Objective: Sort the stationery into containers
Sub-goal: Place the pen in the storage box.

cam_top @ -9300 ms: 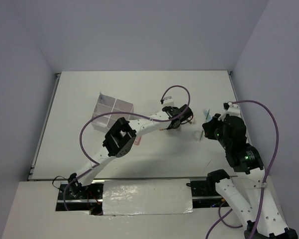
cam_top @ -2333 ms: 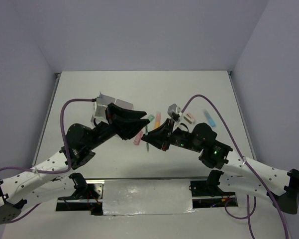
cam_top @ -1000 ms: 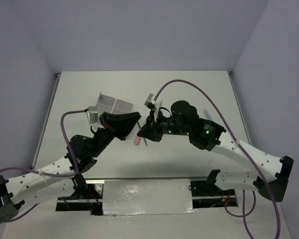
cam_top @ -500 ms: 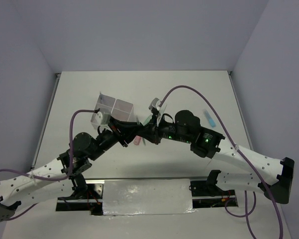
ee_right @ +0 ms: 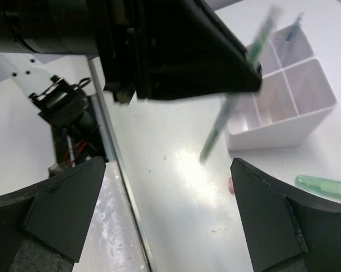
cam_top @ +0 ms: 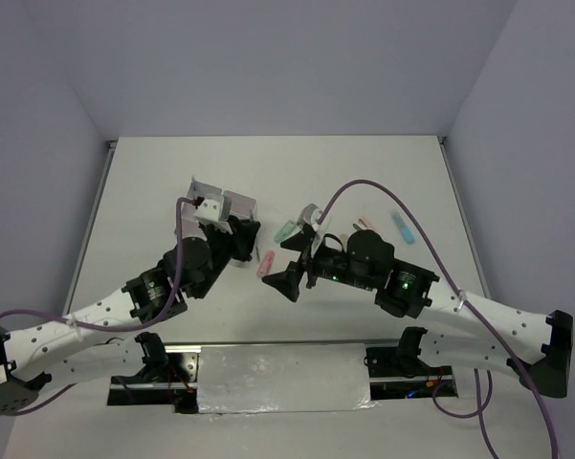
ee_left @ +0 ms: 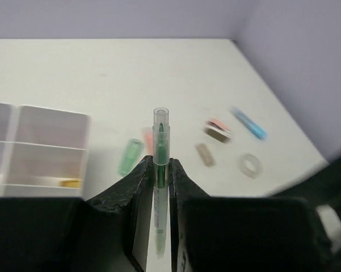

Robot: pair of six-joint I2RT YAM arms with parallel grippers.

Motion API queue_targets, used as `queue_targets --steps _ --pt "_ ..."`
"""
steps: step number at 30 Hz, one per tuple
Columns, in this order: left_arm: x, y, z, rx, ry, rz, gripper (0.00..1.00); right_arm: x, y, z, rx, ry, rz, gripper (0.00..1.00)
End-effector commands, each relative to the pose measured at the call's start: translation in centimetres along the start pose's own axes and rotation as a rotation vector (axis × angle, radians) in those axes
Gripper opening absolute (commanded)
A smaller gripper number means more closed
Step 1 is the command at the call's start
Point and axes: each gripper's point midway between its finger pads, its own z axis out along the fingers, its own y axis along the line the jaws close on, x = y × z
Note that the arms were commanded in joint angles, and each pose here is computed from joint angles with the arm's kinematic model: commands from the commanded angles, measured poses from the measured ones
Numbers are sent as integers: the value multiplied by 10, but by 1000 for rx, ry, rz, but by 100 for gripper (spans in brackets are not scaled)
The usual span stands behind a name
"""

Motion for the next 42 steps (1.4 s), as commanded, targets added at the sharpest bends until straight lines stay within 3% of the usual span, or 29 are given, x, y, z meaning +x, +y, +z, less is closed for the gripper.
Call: queue_targets --steps 1,6,10,16,29,34,40,42 --pt "-41 52 -2 -344 -125 63 0 7 -20 -13 121 -40 24 100" --pt "-73 125 4 -715 -260 45 0 27 -17 -41 115 -71 60 100" --pt "-86 178 29 -816 -313 21 0 30 -16 -60 115 -94 64 100" --pt "-102 224 49 -839 -445 -32 0 29 -14 -80 112 -138 55 100" --pt "-67 261 91 -881 -400 -18 1 20 -8 -82 85 -152 49 100" --pt "-56 272 95 -878 -408 -35 6 19 -5 -79 65 -148 47 100" --pt "-33 282 99 -887 -363 -39 27 22 -6 -75 68 -148 54 100" --pt "-25 284 102 -886 -337 -35 39 23 -6 -74 68 -144 59 100"
